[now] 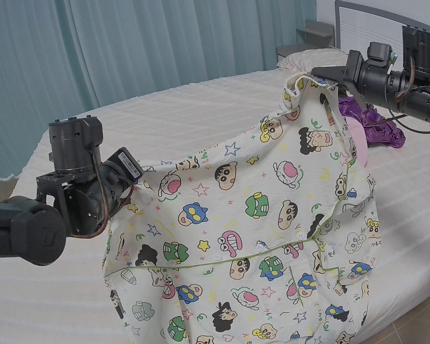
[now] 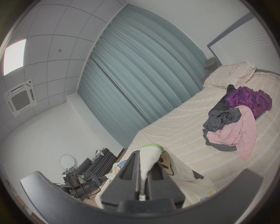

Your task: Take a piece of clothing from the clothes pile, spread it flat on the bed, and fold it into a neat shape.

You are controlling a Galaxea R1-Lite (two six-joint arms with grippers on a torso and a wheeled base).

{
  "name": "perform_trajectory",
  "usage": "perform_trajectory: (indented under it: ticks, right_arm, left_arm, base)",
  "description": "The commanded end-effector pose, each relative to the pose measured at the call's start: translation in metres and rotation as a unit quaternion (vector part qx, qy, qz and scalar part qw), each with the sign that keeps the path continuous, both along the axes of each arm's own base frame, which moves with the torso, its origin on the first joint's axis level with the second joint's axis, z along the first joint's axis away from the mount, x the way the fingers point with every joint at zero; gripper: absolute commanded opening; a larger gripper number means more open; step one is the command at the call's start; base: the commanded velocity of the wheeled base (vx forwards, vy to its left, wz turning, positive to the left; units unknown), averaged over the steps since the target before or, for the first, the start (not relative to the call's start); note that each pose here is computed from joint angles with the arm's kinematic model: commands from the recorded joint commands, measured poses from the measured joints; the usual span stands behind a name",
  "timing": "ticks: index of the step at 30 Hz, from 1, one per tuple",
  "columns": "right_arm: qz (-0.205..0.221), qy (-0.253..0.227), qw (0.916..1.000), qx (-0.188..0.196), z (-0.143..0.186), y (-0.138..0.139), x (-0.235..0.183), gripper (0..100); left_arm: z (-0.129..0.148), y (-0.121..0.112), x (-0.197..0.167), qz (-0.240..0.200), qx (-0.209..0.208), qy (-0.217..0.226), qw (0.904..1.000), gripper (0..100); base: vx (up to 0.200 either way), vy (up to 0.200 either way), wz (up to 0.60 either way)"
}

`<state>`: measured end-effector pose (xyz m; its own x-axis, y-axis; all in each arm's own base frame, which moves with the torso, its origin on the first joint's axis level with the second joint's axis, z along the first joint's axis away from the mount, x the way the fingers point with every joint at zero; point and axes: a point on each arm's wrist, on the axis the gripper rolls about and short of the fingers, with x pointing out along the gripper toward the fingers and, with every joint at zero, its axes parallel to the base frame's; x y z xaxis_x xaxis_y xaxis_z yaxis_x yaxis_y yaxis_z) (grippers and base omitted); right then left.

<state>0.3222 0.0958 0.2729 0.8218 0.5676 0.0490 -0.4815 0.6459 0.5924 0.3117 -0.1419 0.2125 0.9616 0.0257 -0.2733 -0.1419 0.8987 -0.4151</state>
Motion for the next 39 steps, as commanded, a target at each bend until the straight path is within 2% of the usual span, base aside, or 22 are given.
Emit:
perform_trajectory:
  ticks: [1, 3, 6, 11, 17, 28, 33, 34, 39]
  right_arm:
    - [-0.004, 0.043, 0.9990, -0.012, -0.031, 0.006, 0.023, 0]
    - [-0.007, 0.052, 0.9985, -0.014, -0.038, 0.008, 0.028, 0]
    - [-0.013, 0.064, 0.9977, -0.017, -0.051, 0.010, 0.035, 0]
    - [-0.014, 0.073, 0.9970, -0.020, -0.059, 0.011, 0.041, 0]
    - [-0.014, 0.086, 0.9959, -0.023, -0.068, 0.012, 0.044, 0]
    - [-0.028, 0.116, 0.9923, -0.034, -0.095, 0.016, 0.059, 0]
    - [-0.028, 0.129, 0.9906, -0.035, -0.109, 0.023, 0.070, 0]
    - [-0.029, 0.129, 0.9906, -0.036, -0.110, 0.024, 0.072, 100]
    - [-0.068, 0.142, 0.9866, -0.043, -0.135, 0.032, 0.094, 100]
  left_arm:
    - [-0.033, -0.004, 0.022, 0.008, 0.016, 0.040, 0.9990, 0]
    - [-0.039, -0.004, 0.026, 0.011, 0.016, 0.046, 0.9987, 0]
    - [-0.049, -0.004, 0.033, 0.024, -0.004, 0.053, 0.9983, 0]
    - [-0.056, -0.002, 0.036, 0.015, -0.009, 0.064, 0.9978, 0]
    - [-0.065, -0.002, 0.039, 0.016, -0.003, 0.076, 0.9969, 0]
    - [-0.096, -0.005, 0.051, 0.024, 0.003, 0.111, 0.9936, 0]
    - [-0.114, -0.004, 0.072, 0.040, -0.009, 0.118, 0.9921, 0]
    - [-0.115, -0.004, 0.077, 0.046, -0.017, 0.116, 0.9921, 100]
    - [-0.130, 0.004, 0.107, 0.074, -0.039, 0.111, 0.9903, 100]
  base:
    - [0.000, 0.000, 0.00]
    - [0.000, 0.000, 0.00]
    - [0.000, 0.000, 0.00]
    - [0.000, 0.000, 0.00]
    - [0.200, 0.000, 0.00]
    - [0.000, 0.000, 0.00]
    - [0.000, 0.000, 0.00]
    - [0.000, 0.000, 0.00]
    - [0.000, 0.000, 0.00]
